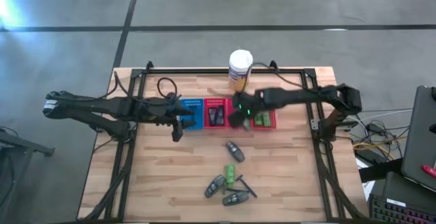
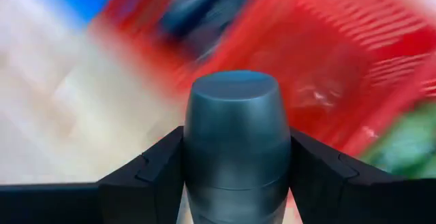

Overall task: Pick & Place Travel size toiletries
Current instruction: Put the black deodorant into the middle red bin

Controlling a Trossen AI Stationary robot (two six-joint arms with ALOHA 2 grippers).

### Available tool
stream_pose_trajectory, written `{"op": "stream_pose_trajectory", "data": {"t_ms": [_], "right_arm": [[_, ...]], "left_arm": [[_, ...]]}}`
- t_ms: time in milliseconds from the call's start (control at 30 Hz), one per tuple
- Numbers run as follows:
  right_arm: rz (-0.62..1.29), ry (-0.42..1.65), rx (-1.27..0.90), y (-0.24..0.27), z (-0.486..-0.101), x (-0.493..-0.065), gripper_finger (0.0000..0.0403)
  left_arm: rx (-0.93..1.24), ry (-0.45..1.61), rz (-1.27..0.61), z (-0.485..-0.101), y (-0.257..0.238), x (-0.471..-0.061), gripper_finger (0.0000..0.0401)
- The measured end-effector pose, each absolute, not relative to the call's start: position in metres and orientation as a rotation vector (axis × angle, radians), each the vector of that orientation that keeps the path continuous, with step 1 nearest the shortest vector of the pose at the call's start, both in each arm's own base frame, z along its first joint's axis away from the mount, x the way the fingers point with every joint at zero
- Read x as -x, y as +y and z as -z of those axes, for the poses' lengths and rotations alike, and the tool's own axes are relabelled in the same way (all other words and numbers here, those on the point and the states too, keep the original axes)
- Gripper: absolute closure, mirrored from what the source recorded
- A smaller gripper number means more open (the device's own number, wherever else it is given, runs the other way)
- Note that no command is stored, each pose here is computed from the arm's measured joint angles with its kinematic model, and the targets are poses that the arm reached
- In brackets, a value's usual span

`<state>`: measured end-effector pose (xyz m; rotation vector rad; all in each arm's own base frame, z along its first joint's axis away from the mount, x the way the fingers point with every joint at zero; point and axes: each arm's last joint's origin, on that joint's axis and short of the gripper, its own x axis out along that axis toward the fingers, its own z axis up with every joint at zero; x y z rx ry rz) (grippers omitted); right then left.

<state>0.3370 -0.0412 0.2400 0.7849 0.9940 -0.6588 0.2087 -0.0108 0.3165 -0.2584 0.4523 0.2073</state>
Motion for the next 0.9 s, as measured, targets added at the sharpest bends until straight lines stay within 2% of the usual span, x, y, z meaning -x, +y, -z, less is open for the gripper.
{"op": "stream_pose_trajectory", "data": {"t_ms": [100,233,433,533,733,900], "right_arm": [[0.777,0.957,-0.87,-0.071,-0.229,-0.339,0.0202],[0.832,0.966,-0.978,-0.089,-0.213,-0.342,0.0182],[0.883,0.931,-1.001,-0.09,-0.207,-0.349,0.0136],[0.865,0.939,-0.939,-0.088,-0.212,-0.35,0.0113],[0.648,1.045,-0.714,-0.044,-0.25,-0.343,0.0078],[0.503,1.223,-0.73,0.022,-0.245,-0.336,0.0064]], "left_arm": [[0.26,0.452,-0.197,-0.317,-0.011,-0.208,0.0197],[0.261,0.45,-0.195,-0.318,-0.011,-0.207,0.0197],[0.26,0.457,-0.196,-0.317,-0.011,-0.206,0.0197],[0.256,0.459,-0.195,-0.317,-0.011,-0.206,0.0197],[0.231,0.483,-0.192,-0.315,-0.011,-0.205,0.0197],[0.223,0.501,-0.194,-0.314,-0.011,-0.204,0.0197]]}}
